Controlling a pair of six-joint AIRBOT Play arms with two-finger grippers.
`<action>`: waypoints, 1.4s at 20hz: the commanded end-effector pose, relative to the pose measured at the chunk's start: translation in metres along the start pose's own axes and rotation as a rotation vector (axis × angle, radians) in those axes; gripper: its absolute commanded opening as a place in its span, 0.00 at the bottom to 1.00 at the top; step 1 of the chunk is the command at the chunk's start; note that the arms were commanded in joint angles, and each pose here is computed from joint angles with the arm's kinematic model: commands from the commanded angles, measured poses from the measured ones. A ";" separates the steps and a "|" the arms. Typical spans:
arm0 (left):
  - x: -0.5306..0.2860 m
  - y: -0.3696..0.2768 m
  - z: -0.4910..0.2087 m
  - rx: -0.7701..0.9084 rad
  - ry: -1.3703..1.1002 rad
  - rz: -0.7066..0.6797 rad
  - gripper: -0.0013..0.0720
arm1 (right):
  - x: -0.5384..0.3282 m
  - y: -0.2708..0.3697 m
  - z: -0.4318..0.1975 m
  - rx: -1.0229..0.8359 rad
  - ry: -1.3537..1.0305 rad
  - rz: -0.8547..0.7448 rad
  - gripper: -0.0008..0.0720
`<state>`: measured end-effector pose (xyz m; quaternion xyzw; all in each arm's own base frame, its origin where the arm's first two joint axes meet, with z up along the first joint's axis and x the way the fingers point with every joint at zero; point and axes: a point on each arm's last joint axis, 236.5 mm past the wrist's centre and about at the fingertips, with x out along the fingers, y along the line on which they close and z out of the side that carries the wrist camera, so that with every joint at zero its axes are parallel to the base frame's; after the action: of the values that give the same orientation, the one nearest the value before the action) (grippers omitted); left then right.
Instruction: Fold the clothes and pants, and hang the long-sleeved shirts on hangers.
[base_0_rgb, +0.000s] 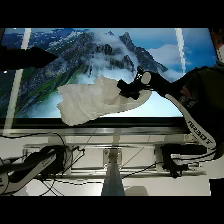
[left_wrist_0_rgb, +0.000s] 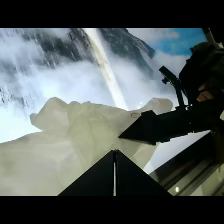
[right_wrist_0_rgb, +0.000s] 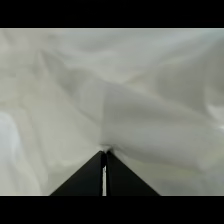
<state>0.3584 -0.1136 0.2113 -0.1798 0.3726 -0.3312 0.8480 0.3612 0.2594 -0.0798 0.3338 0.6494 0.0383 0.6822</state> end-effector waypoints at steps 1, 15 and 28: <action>0.000 0.003 0.006 0.001 -0.027 0.013 0.03 | -0.018 0.011 0.030 -0.044 -0.059 0.033 0.02; -0.003 0.104 -0.025 0.051 0.133 0.365 0.03 | -0.335 -0.043 0.158 -0.404 -0.727 -0.234 0.02; 0.124 0.140 -0.081 -0.294 0.318 0.131 0.61 | -0.315 -0.087 0.175 -0.312 -0.652 -0.291 0.02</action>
<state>0.3969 -0.0762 0.0442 -0.1765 0.5610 -0.2228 0.7775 0.4393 -0.0298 0.1403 0.1254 0.4196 -0.0663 0.8966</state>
